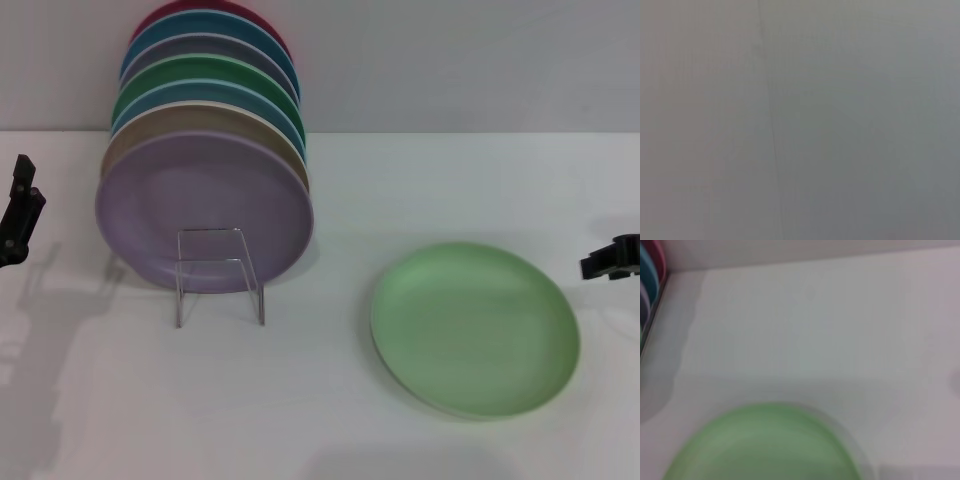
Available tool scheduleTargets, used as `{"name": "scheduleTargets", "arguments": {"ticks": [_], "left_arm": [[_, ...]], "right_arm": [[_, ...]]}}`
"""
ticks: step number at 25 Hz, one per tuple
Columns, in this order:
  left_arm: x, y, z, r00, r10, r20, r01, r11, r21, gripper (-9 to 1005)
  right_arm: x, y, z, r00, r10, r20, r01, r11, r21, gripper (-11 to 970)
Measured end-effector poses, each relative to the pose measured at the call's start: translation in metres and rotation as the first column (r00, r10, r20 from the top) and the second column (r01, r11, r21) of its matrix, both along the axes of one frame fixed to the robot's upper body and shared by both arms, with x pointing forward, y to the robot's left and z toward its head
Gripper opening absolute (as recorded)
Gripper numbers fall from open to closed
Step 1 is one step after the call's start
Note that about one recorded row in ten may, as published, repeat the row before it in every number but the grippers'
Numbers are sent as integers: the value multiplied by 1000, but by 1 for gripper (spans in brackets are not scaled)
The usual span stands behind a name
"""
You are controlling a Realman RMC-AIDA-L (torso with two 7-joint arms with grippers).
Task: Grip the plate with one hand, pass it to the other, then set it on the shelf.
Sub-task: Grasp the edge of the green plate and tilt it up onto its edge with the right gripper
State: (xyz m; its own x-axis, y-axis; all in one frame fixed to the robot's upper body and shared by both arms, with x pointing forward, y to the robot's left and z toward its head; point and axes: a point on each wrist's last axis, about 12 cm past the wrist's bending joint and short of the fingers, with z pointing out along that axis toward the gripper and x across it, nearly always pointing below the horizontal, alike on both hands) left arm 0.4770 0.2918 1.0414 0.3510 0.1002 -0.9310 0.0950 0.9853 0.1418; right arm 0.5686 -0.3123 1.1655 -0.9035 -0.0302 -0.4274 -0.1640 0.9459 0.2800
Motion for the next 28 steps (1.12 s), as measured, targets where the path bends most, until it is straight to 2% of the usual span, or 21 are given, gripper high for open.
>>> {"name": "scheduleTargets", "arguments": {"ticks": [3, 5, 17, 28], "left_arm": [[1, 0, 0, 1000, 3, 1, -3, 1000, 0, 784], [1, 0, 1, 1000, 3, 1, -3, 1000, 0, 784], [5, 1, 1, 1000, 4, 2, -4, 1000, 5, 785], [8, -1, 3, 1000, -1, 4, 1, 1000, 6, 785]], "right_arm": [[5, 6, -5, 999, 21, -31, -20, 1000, 9, 194], [7, 9, -8, 998, 36, -48, -35, 999, 14, 395], [12, 13, -7, 991, 48, -125, -57, 996, -73, 759], [18, 19, -21, 987, 48, -152, -59, 996, -73, 759]]}}
